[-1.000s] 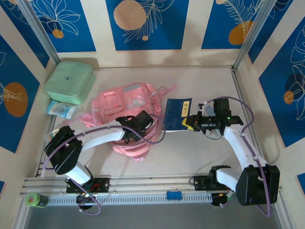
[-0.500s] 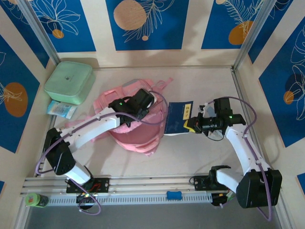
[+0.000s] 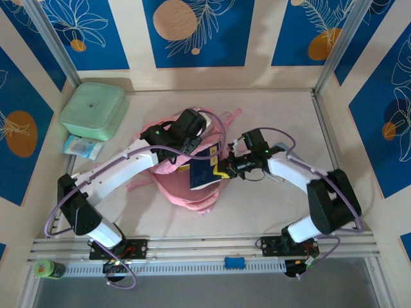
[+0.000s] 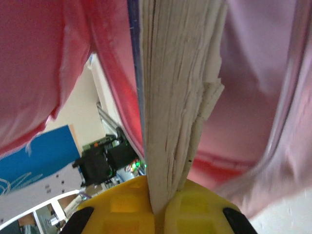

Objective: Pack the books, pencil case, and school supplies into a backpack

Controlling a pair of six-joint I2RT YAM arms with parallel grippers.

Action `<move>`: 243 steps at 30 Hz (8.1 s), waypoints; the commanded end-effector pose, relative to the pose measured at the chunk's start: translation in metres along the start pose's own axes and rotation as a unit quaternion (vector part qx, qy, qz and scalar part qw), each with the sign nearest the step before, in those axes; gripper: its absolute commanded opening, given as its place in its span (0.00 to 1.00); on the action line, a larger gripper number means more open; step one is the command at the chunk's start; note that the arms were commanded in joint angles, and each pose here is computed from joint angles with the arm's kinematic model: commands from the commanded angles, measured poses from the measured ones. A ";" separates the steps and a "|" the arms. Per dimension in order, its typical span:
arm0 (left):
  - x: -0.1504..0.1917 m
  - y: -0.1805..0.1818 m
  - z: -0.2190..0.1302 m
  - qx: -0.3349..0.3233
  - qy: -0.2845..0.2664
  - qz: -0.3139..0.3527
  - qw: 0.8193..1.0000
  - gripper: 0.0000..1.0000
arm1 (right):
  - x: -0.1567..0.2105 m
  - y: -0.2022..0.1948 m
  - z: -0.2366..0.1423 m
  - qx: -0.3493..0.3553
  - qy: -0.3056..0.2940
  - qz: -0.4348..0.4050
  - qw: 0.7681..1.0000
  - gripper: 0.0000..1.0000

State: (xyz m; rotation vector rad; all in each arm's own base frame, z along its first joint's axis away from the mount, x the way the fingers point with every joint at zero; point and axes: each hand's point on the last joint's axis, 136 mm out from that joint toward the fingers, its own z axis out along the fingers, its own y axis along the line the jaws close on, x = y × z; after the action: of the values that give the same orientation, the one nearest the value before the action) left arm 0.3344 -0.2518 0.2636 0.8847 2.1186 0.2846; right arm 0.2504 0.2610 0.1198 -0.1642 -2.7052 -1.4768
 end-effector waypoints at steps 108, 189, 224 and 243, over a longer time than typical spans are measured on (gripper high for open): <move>0.239 0.015 0.109 0.093 0.080 -0.678 0.725 0.00 | 0.020 -0.054 0.040 0.266 -0.060 -0.095 0.957 0.22; 0.126 -0.059 0.034 0.138 -0.039 -0.759 0.635 0.00 | 0.002 0.020 0.097 0.295 -0.260 -0.383 0.836 0.00; 0.103 0.015 0.092 0.193 -0.020 -0.672 0.715 0.00 | 0.070 0.031 0.062 0.200 -0.068 -0.329 0.920 0.00; 0.151 -0.059 0.026 0.194 -0.001 -0.742 0.642 0.64 | 0.056 0.019 0.074 0.222 -0.071 -0.283 0.930 0.00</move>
State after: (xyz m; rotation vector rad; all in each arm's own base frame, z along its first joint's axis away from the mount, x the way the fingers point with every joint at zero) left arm 0.2606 -0.1986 0.1368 -0.7020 2.2573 -1.0575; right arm 0.1946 0.3247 0.0885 0.6041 -3.3077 -0.8052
